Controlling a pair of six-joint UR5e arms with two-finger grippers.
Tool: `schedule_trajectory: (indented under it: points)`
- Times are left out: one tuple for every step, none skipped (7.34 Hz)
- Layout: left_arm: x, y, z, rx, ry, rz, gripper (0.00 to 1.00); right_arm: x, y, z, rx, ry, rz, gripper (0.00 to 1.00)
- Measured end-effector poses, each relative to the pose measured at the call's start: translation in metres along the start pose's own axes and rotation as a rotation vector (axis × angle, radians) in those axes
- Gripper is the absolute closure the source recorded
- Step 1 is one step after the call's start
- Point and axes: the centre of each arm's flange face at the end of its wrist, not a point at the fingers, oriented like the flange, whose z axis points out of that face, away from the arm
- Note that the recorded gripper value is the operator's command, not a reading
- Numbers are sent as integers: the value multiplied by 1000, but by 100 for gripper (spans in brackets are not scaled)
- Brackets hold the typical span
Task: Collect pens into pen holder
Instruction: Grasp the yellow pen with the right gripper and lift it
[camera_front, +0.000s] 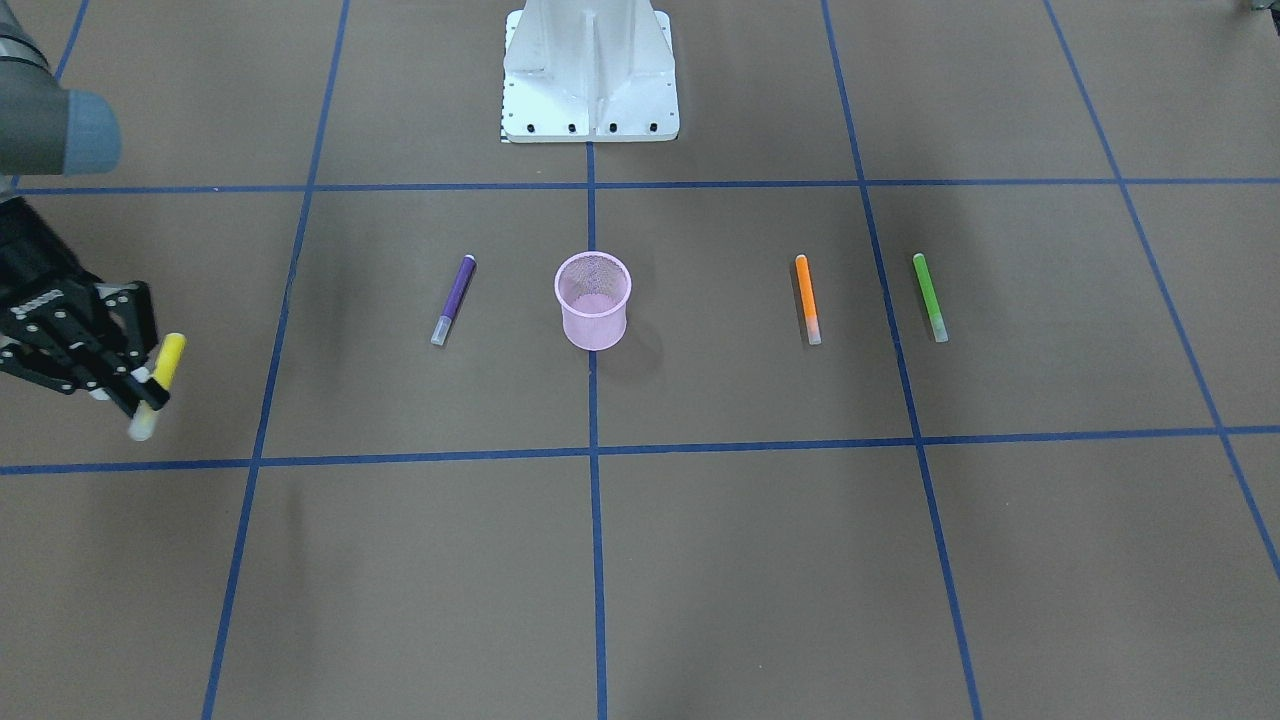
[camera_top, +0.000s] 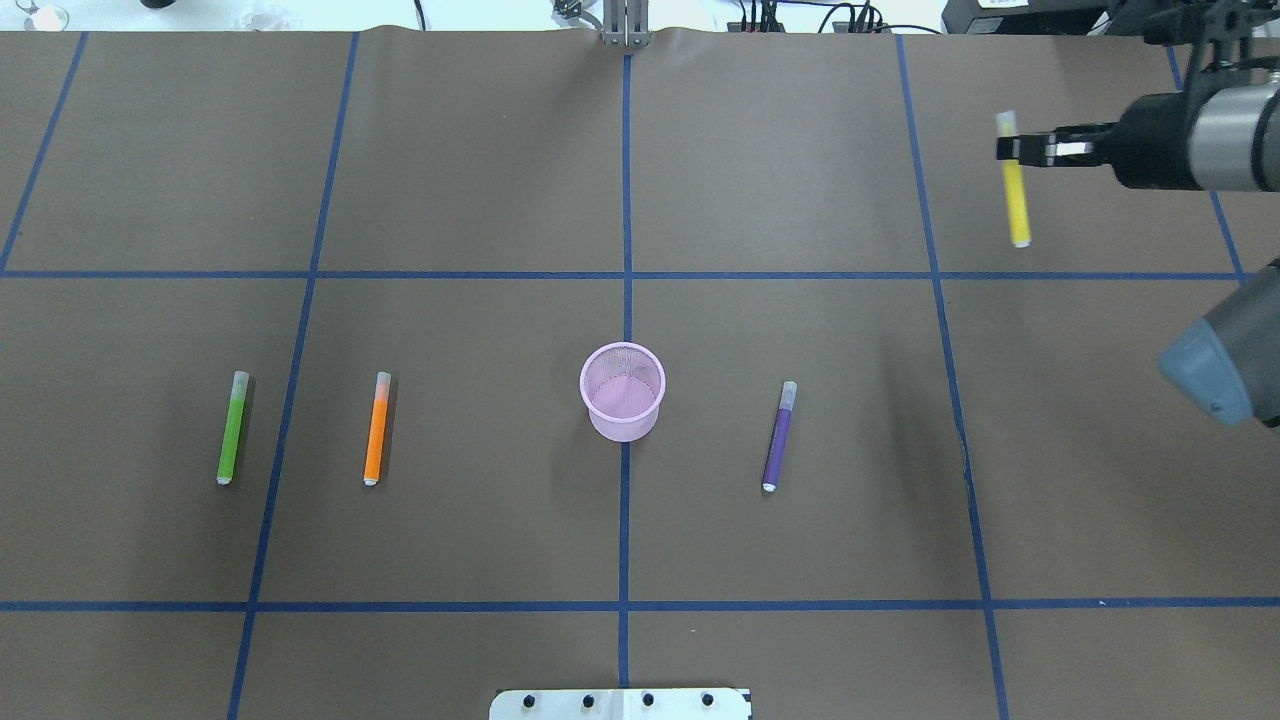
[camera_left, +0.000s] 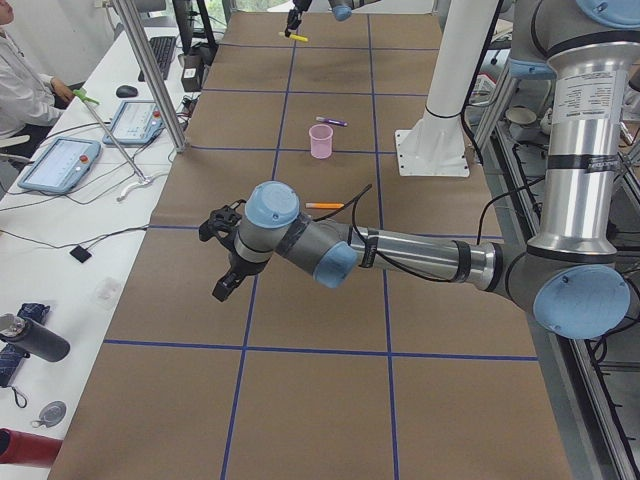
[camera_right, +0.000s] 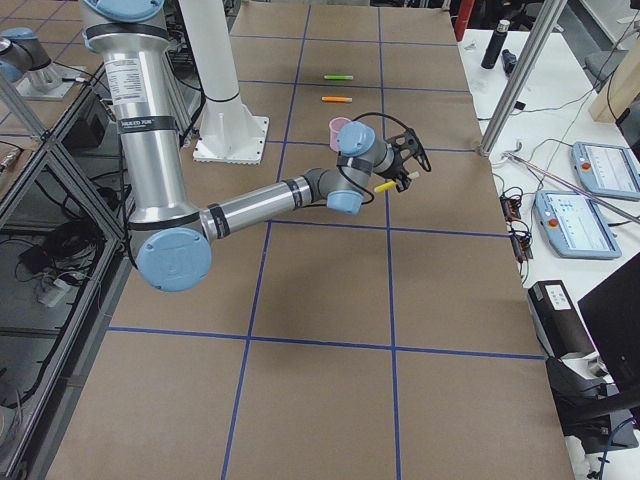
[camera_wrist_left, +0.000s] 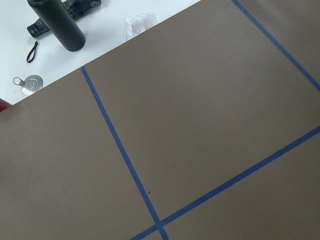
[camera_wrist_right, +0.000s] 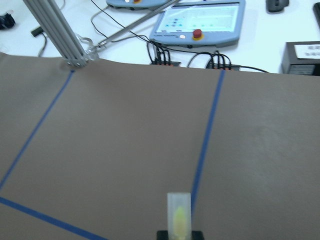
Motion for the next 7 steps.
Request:
schedule_trajectory:
  points:
    - [3, -2, 3, -2, 5, 7, 0, -55, 7, 26, 63, -26, -5, 100]
    - [5, -4, 5, -3, 8, 11, 0, -109, 23, 49, 129, -43, -13, 100]
    - [7, -6, 6, -4, 11, 15, 0, -161, 44, 67, 199, -50, -17, 100]
    - [8, -7, 8, -6, 13, 17, 0, -209, 69, 78, 269, -49, -13, 100]
    - [9, -7, 9, -7, 15, 19, 0, -249, 95, 83, 327, -42, -4, 100]
    - [10, -7, 10, -9, 16, 18, 0, -282, 118, 85, 373, -16, 2, 100]
    - [9, -6, 11, -12, 17, 16, 0, -312, 141, 86, 406, 29, -6, 100]
